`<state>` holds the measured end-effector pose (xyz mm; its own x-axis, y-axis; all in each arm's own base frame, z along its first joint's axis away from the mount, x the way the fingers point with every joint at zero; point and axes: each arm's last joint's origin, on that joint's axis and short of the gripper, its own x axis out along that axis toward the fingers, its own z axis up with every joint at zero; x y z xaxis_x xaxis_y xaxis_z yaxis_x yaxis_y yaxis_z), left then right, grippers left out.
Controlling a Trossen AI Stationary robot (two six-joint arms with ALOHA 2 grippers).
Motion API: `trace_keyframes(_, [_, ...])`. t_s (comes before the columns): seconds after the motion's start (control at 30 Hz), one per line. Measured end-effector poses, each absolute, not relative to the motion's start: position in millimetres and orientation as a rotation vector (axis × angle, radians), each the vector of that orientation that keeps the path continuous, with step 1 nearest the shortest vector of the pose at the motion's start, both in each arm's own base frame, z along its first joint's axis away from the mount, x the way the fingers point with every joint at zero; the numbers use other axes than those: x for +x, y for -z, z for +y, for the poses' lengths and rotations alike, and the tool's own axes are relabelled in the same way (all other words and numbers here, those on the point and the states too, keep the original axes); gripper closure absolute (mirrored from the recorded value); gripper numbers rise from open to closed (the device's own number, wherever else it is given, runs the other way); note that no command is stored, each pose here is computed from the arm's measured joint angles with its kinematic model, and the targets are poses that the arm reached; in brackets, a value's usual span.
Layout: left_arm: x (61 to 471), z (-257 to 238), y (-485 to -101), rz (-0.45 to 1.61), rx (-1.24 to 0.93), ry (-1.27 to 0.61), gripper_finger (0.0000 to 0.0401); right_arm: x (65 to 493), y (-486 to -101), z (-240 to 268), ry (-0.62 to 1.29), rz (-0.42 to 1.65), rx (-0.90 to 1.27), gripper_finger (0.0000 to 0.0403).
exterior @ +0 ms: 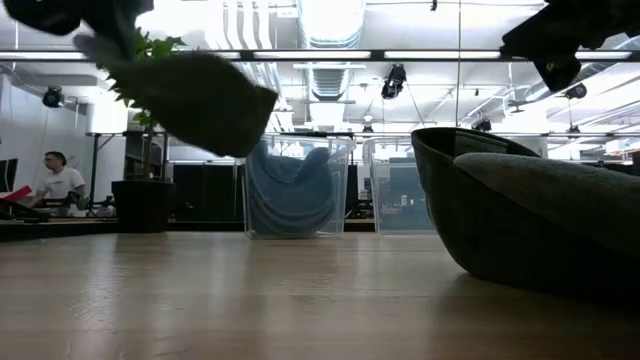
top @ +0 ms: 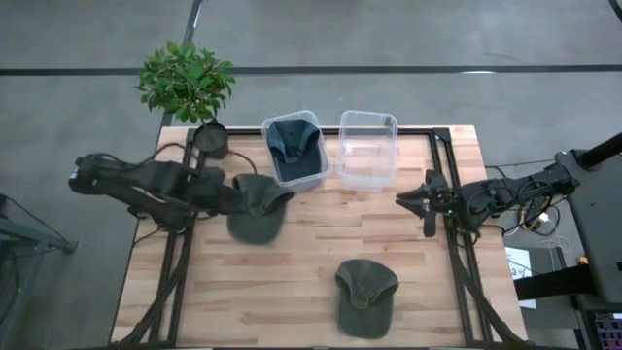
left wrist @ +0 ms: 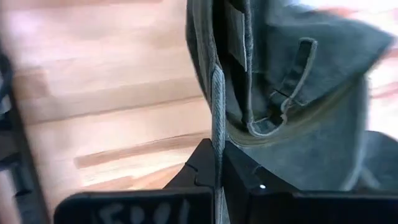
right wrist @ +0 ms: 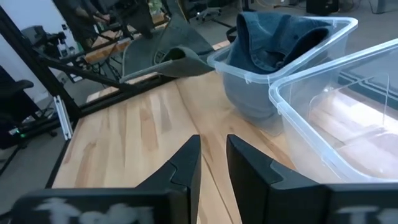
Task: Pick & Place hat
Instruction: Put the top black cap into the right transparent bin
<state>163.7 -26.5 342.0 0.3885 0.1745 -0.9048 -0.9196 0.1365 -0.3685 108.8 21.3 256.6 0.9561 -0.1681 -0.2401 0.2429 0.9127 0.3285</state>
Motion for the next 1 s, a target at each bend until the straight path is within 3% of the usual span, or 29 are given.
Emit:
trace_keyframes(0.37, [189,-34,-380,0.563,-1.093,-0.804,0.0394,111,-266,22,0.192,0.115,0.402,0.0329])
trace_keyframes(0.8, [214,-55,-370,0.669,-1.179,-0.69,0.0394,112,-269,22,0.185,0.083,0.419,0.0326])
trace_keyframes(1.0, [216,-61,-379,0.527,-1.163,-0.68,0.0394,112,-272,22,0.179,0.059,0.429,0.033])
